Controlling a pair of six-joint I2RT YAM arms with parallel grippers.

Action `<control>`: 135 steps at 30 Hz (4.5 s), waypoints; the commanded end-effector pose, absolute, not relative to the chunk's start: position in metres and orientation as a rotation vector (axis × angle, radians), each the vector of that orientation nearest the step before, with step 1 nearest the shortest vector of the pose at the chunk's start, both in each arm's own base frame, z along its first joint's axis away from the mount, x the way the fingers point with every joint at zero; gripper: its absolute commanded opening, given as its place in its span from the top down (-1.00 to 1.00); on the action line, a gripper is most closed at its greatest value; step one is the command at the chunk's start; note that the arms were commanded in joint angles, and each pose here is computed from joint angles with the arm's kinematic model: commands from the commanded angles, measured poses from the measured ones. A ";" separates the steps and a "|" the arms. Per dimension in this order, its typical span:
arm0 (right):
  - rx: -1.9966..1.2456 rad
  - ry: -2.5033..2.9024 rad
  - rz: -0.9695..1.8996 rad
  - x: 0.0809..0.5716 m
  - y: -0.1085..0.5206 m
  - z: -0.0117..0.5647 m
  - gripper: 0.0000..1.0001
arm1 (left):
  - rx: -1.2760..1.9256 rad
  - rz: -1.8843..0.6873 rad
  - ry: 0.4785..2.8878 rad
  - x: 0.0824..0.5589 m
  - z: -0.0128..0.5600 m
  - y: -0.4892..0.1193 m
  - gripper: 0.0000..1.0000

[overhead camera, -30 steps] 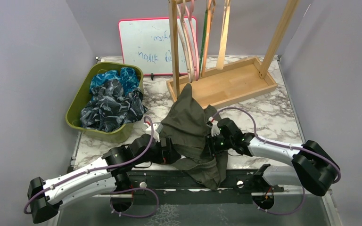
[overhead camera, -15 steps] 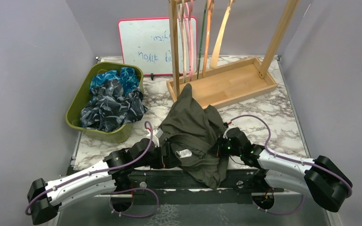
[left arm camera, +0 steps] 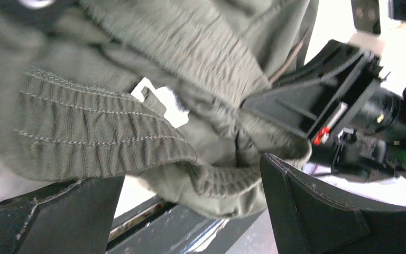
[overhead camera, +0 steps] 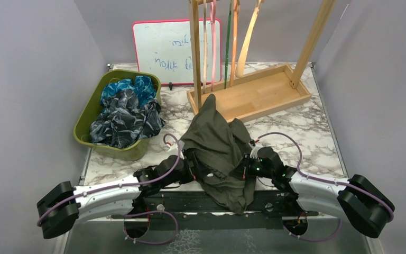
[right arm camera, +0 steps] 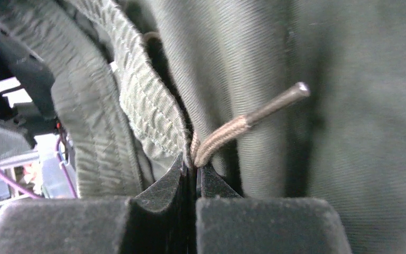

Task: Remove the shorts from the hanger
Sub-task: Pick up the shorts at the center of the board.

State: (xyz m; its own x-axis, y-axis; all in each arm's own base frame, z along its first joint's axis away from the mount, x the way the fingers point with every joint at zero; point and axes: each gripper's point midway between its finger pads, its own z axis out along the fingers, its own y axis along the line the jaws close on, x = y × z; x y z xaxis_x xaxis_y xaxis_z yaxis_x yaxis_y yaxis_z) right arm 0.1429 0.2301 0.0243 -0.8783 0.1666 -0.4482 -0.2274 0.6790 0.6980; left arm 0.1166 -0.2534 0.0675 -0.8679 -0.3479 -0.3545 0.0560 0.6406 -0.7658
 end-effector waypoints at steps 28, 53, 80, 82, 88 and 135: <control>-0.383 2.146 1.456 0.098 0.246 0.090 0.47 | 0.187 -0.335 2.468 0.190 0.024 -0.285 0.74; 0.471 2.037 0.878 0.155 0.130 0.128 -0.32 | 0.906 -0.636 2.235 0.158 0.094 -0.358 0.50; 0.441 2.083 0.870 0.154 0.136 0.112 -0.33 | 0.681 -0.096 2.407 0.185 -0.013 -0.306 -0.12; 0.440 2.085 0.872 0.154 0.136 0.110 -0.33 | 0.667 -0.090 2.408 0.184 -0.012 -0.301 0.23; 0.438 2.097 0.864 0.155 0.137 0.106 -0.33 | 0.565 -0.129 2.349 0.186 0.017 -0.285 1.00; 0.433 2.090 0.880 0.153 0.138 0.107 -0.35 | -0.192 0.039 1.828 0.293 0.329 -0.076 1.00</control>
